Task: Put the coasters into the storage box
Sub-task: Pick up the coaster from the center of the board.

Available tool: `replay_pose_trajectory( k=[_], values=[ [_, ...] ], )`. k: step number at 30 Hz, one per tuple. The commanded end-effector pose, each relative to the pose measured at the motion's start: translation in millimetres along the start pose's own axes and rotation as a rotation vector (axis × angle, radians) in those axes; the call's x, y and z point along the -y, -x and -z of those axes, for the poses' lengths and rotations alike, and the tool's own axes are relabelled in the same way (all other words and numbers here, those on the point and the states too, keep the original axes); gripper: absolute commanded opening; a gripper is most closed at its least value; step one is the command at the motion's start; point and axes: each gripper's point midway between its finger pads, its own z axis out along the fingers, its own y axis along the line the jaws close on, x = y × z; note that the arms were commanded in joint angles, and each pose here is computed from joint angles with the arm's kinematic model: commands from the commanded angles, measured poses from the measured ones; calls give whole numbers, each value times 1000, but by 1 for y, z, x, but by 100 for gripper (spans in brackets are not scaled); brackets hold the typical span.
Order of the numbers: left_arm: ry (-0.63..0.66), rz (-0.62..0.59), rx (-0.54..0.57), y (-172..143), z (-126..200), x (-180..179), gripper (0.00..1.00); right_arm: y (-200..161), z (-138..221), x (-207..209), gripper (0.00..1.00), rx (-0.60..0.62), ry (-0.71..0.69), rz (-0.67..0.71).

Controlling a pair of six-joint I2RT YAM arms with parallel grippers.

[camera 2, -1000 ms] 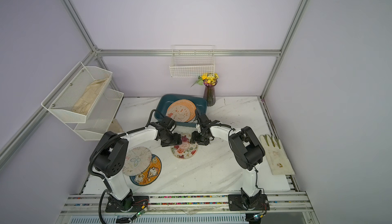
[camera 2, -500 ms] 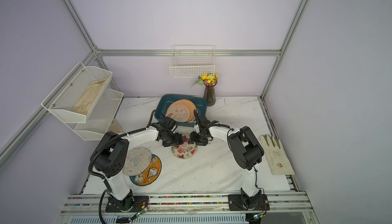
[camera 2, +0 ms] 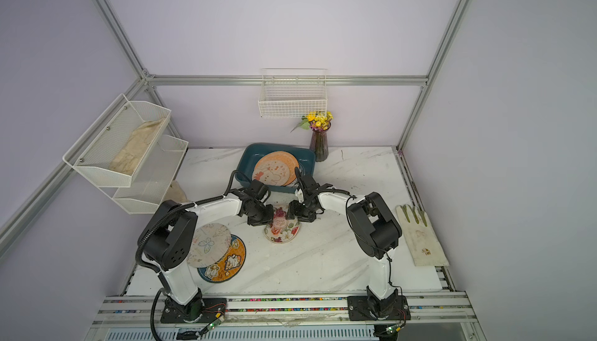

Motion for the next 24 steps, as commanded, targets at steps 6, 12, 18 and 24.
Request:
replay_pose_trajectory(
  k=[6,12,18,24],
  values=[
    [-81,-35,41,4,44,25,0,-14,9,28,71,-39,-40,-64],
    [-137,-106,132,33,96,55,0,-9,30,32,77,-7,-7,-84],
    [-266,-190,238,78,150,96,0,-9,40,31,77,13,6,-93],
    [-344,-257,343,130,191,120,0,-5,49,30,78,37,27,-98]
  ],
)
